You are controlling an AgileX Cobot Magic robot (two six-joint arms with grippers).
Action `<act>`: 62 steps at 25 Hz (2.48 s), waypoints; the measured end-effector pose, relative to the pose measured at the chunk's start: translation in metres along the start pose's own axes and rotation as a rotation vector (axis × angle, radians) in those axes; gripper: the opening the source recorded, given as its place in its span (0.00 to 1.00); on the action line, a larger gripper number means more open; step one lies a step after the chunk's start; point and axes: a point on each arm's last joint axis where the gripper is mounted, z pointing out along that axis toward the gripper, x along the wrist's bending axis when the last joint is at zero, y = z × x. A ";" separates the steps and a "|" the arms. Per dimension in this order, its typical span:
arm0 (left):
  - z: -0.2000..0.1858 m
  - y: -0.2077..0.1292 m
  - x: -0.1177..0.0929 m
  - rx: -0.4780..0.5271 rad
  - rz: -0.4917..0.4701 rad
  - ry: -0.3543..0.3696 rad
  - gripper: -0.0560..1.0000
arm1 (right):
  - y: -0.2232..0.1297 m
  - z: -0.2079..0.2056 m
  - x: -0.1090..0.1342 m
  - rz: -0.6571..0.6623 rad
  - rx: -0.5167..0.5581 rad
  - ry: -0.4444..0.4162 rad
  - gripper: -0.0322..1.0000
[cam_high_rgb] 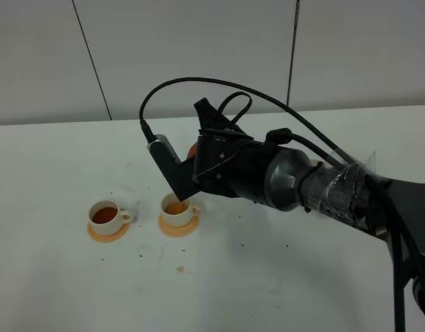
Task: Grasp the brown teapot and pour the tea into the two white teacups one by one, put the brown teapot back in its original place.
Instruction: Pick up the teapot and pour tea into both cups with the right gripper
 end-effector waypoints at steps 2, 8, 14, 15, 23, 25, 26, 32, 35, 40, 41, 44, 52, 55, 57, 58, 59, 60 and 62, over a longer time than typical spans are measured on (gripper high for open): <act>0.000 0.000 0.000 0.000 0.000 0.000 0.27 | 0.002 -0.002 -0.001 -0.017 0.003 -0.007 0.12; 0.000 0.000 0.000 0.000 0.000 0.000 0.27 | 0.005 -0.004 -0.001 -0.047 0.013 -0.015 0.12; 0.000 0.000 0.000 0.000 0.000 0.000 0.27 | 0.006 -0.005 -0.001 -0.062 0.013 -0.016 0.12; 0.000 0.000 0.000 0.000 0.000 0.000 0.27 | 0.006 -0.005 -0.001 -0.070 0.013 -0.015 0.12; 0.000 0.000 0.000 0.000 0.000 0.000 0.27 | 0.006 -0.005 -0.001 -0.103 0.017 -0.013 0.12; 0.000 0.000 0.000 0.000 0.000 0.000 0.27 | 0.006 -0.005 -0.001 -0.109 0.019 -0.011 0.12; 0.000 0.000 0.000 0.000 0.000 0.000 0.27 | 0.006 -0.005 -0.001 -0.113 0.019 -0.011 0.12; 0.000 0.000 0.000 0.000 0.000 0.000 0.27 | 0.006 -0.005 -0.001 -0.115 0.020 -0.010 0.12; 0.000 0.000 0.000 0.000 0.001 0.000 0.27 | 0.006 -0.005 -0.001 -0.118 0.020 -0.010 0.12; 0.000 0.000 0.000 0.000 0.007 0.000 0.27 | 0.006 -0.005 -0.001 -0.118 0.018 -0.012 0.12; 0.000 0.000 0.000 0.000 0.006 0.000 0.27 | 0.006 -0.005 -0.001 -0.118 0.017 -0.013 0.12; 0.000 0.000 0.000 0.000 0.004 0.000 0.27 | 0.006 -0.005 -0.001 -0.118 0.016 -0.013 0.12; 0.000 0.000 0.000 0.000 0.001 0.000 0.27 | 0.010 -0.007 -0.001 -0.125 0.010 -0.018 0.12; 0.000 0.000 0.000 0.000 0.001 0.000 0.27 | 0.010 -0.007 -0.001 -0.125 0.007 -0.022 0.12; 0.000 0.000 0.000 0.000 0.001 0.000 0.27 | 0.010 -0.007 -0.002 -0.131 0.010 -0.027 0.12; 0.000 0.000 0.000 0.000 0.001 0.000 0.27 | 0.010 -0.007 -0.002 -0.136 0.011 -0.033 0.12; 0.000 0.000 0.000 0.000 0.001 0.000 0.27 | 0.010 -0.007 -0.003 -0.140 0.010 -0.039 0.12; 0.000 0.000 0.000 0.000 0.001 0.000 0.27 | 0.010 -0.007 -0.003 -0.144 0.009 -0.045 0.12; 0.000 0.000 0.000 0.000 0.001 0.000 0.27 | 0.010 -0.007 -0.004 -0.149 0.010 -0.051 0.12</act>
